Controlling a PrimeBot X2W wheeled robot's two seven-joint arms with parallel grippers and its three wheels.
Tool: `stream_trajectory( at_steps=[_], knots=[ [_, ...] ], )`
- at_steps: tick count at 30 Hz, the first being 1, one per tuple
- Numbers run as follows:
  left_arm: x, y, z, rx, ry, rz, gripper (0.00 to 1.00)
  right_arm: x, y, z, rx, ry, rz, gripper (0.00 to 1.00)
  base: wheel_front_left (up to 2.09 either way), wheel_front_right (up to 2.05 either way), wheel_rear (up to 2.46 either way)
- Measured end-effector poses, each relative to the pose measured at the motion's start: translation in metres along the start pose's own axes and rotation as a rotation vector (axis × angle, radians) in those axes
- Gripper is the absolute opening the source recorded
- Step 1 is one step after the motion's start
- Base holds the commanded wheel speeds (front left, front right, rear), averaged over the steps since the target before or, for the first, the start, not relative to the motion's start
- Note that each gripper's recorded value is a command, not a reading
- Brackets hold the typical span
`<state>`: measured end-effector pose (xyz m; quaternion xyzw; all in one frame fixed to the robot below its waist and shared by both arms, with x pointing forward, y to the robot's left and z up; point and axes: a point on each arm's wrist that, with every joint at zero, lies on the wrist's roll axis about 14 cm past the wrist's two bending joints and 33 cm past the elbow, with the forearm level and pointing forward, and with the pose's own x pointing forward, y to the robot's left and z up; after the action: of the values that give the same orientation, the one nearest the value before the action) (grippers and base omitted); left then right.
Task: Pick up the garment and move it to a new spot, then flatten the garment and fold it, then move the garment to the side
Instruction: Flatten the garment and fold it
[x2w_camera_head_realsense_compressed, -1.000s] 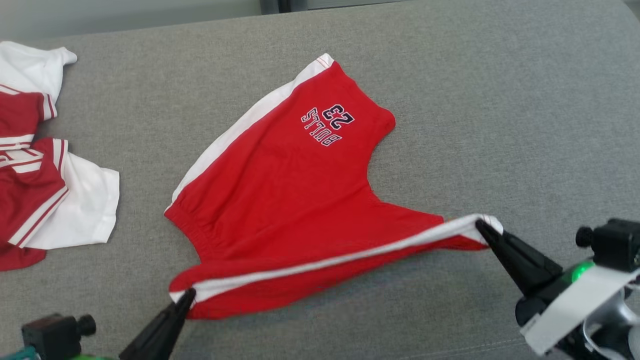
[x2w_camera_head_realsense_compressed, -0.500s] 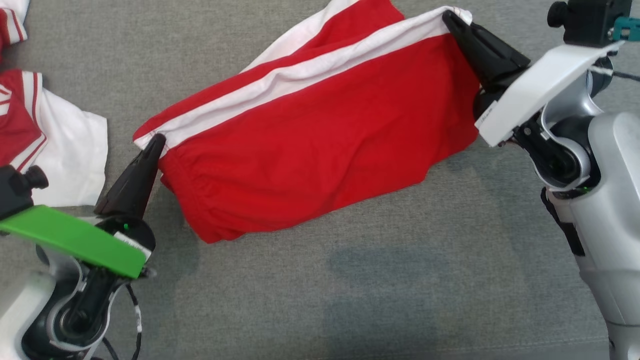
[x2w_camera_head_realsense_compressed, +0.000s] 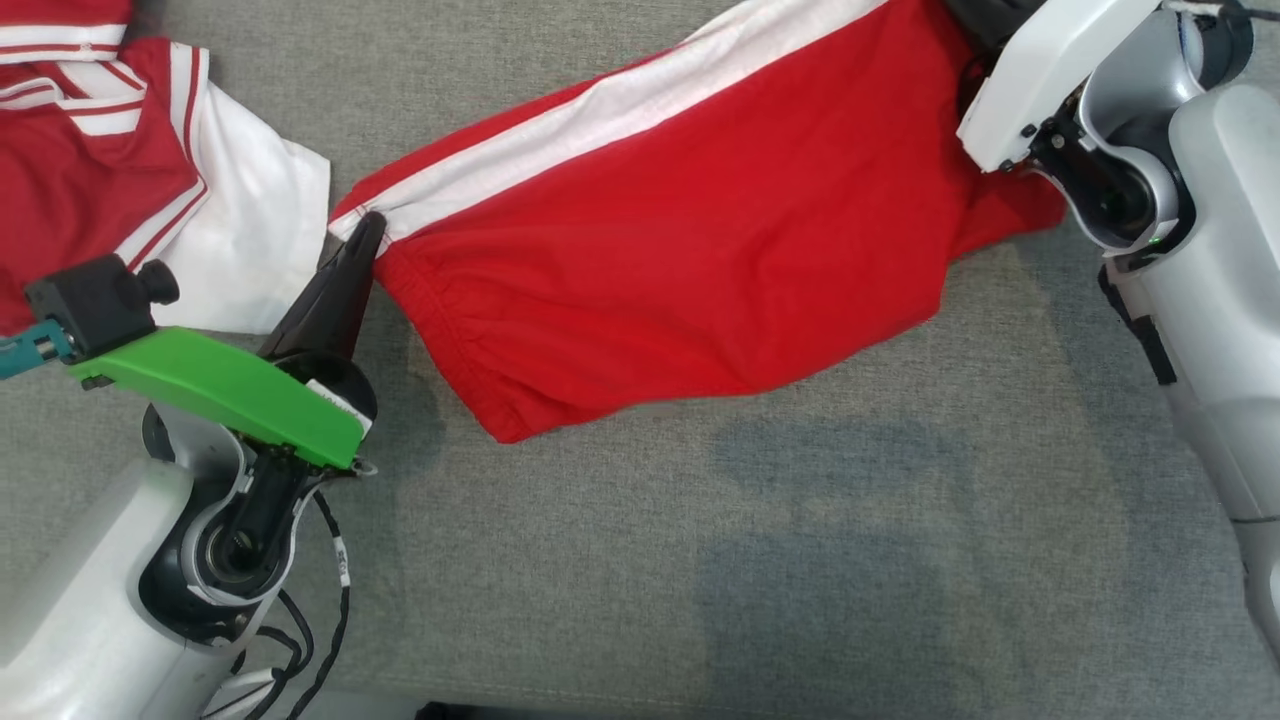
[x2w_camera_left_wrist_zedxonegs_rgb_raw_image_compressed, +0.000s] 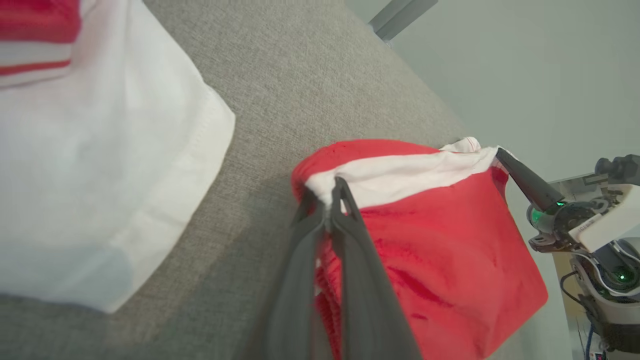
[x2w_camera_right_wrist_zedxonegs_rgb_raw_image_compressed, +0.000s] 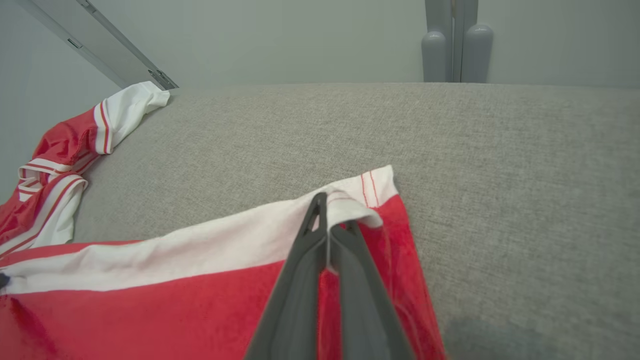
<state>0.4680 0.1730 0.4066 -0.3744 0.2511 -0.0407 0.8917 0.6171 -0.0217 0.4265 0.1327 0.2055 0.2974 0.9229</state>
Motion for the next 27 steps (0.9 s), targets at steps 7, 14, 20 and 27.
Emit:
stream_trajectory(
  at_steps=[7,14,20,27],
  knots=[
    [0.007,-0.001,-0.01,-0.006,0.023,-0.006,0.0,0.009,-0.015,-0.001,-0.022,0.039,-0.033,0.0,0.0,0.0,0.0],
    [0.012,0.0,-0.02,-0.004,0.059,-0.002,0.43,0.011,-0.014,-0.003,-0.074,0.065,-0.037,1.0,0.0,0.0,0.0],
    [0.007,-0.003,-0.016,0.05,0.046,-0.001,1.0,0.002,-0.009,0.0,-0.087,0.11,-0.039,1.0,0.0,0.0,0.0],
    [-0.019,-0.004,-0.008,0.181,-0.015,0.01,1.0,-0.034,-0.002,0.012,-0.12,0.212,-0.042,1.0,0.0,0.0,0.0]
  ],
)
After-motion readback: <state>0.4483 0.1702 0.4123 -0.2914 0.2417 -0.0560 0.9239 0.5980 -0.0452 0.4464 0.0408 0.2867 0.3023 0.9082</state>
